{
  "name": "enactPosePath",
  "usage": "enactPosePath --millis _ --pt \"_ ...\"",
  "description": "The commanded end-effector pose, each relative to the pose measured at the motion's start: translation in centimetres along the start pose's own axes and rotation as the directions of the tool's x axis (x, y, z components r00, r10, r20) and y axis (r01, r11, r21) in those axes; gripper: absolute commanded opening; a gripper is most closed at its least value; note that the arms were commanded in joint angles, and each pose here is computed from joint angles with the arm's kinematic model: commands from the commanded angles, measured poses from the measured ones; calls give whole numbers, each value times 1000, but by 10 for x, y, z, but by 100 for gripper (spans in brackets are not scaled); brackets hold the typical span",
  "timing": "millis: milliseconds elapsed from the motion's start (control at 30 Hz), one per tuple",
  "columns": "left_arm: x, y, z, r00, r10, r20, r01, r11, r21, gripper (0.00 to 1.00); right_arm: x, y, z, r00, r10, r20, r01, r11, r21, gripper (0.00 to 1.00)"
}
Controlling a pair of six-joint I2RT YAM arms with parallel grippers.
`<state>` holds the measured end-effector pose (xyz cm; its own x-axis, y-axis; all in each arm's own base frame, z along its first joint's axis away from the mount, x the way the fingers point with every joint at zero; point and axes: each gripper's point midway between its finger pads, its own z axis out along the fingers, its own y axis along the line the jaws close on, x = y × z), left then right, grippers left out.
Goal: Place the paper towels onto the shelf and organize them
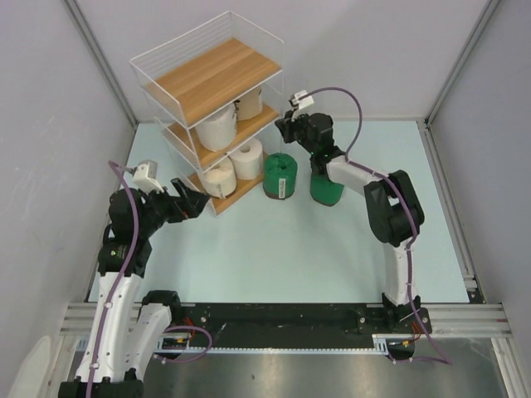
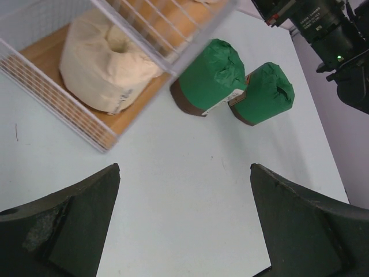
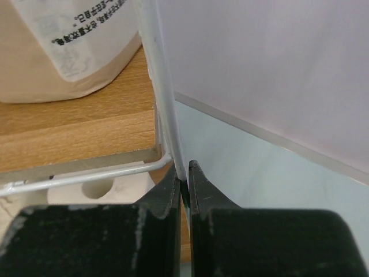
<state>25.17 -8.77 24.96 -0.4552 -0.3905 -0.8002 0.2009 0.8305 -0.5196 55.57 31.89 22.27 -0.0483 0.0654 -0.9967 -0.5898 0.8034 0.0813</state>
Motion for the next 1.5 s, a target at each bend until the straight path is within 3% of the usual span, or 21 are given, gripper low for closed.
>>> enactPosePath --millis 0,333,367,567,833,967,1233,1467 --pt "1 0 -3 1000 -20 7 20 1000 -1 100 -36 -73 -46 996 88 16 -89 967 237 0" --pt "5 -5 -10 999 -35 11 35 999 15 100 -44 -89 -133 995 44 -93 -1 909 417 0" --pt "6 -6 -11 999 -35 12 35 999 19 100 -30 -89 -144 990 47 -135 15 905 426 0" --pt "12 -6 -14 999 -42 8 42 999 24 100 -45 -75 -199 988 79 -136 -7 887 462 0" --pt "18 -6 -19 999 -49 6 49 998 28 100 -59 1 -242 989 95 -116 -39 909 415 0" --pt "21 -5 -20 999 -46 1 46 999 24 100 -47 28 -256 982 103 -161 -30 915 402 0" --pt "31 -1 -19 999 -52 -16 53 998 23 100 -27 15 -277 976 131 -174 -36 886 462 0" --pt "35 1 -16 998 -60 -25 61 998 27 100 -10 -27 -299 957 237 -167 -93 796 599 1"
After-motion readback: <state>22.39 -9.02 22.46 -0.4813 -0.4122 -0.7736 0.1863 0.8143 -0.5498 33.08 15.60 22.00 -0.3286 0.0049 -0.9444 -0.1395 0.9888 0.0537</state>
